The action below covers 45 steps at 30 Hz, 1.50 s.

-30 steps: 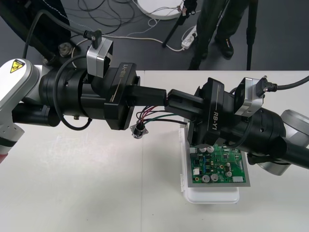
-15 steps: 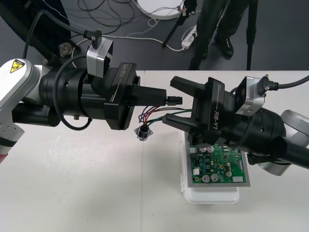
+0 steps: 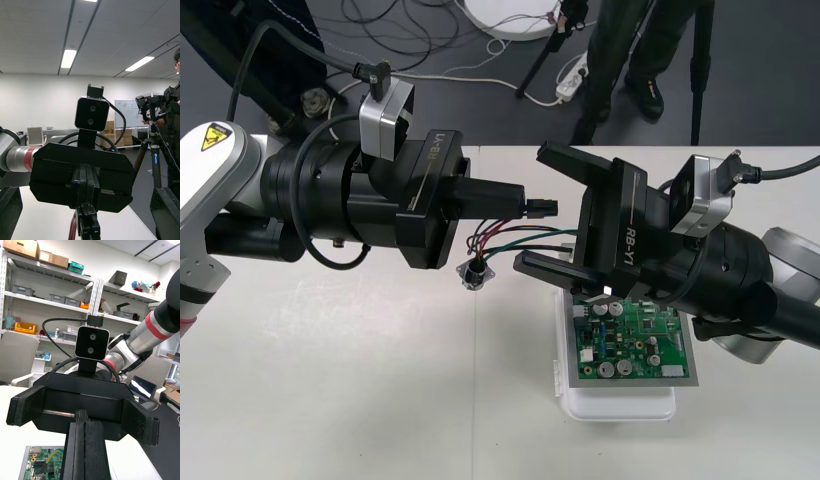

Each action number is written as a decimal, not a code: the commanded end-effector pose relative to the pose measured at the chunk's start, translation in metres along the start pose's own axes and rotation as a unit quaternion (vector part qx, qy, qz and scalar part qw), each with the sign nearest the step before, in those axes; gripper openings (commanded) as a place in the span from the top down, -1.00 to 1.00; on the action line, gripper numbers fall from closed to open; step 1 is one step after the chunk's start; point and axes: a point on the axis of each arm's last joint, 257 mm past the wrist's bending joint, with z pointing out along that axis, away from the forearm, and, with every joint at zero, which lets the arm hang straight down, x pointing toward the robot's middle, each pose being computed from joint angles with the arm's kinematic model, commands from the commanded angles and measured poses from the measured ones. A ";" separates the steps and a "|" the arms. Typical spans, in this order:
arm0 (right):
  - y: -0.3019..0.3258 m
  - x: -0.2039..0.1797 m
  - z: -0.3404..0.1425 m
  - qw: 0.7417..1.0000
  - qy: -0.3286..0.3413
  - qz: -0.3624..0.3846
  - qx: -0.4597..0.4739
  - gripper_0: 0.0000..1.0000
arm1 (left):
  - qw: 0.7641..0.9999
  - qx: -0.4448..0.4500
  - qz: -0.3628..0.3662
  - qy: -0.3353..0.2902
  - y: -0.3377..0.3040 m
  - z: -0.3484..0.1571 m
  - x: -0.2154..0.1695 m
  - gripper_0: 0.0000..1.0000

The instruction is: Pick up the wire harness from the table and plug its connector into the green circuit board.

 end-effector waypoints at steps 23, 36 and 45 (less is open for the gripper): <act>0.008 -0.018 -0.047 0.997 0.019 0.068 -0.016 -1.00 | 0.997 0.023 0.062 0.028 -0.003 -0.055 0.058 1.00; 0.014 -0.004 -0.093 0.991 0.115 0.055 -0.043 -1.00 | 0.997 0.035 0.057 0.037 -0.015 -0.083 0.116 1.00; 0.012 0.034 -0.153 0.970 0.231 0.018 -0.073 -1.00 | 0.998 0.023 0.052 0.035 -0.019 -0.078 0.162 1.00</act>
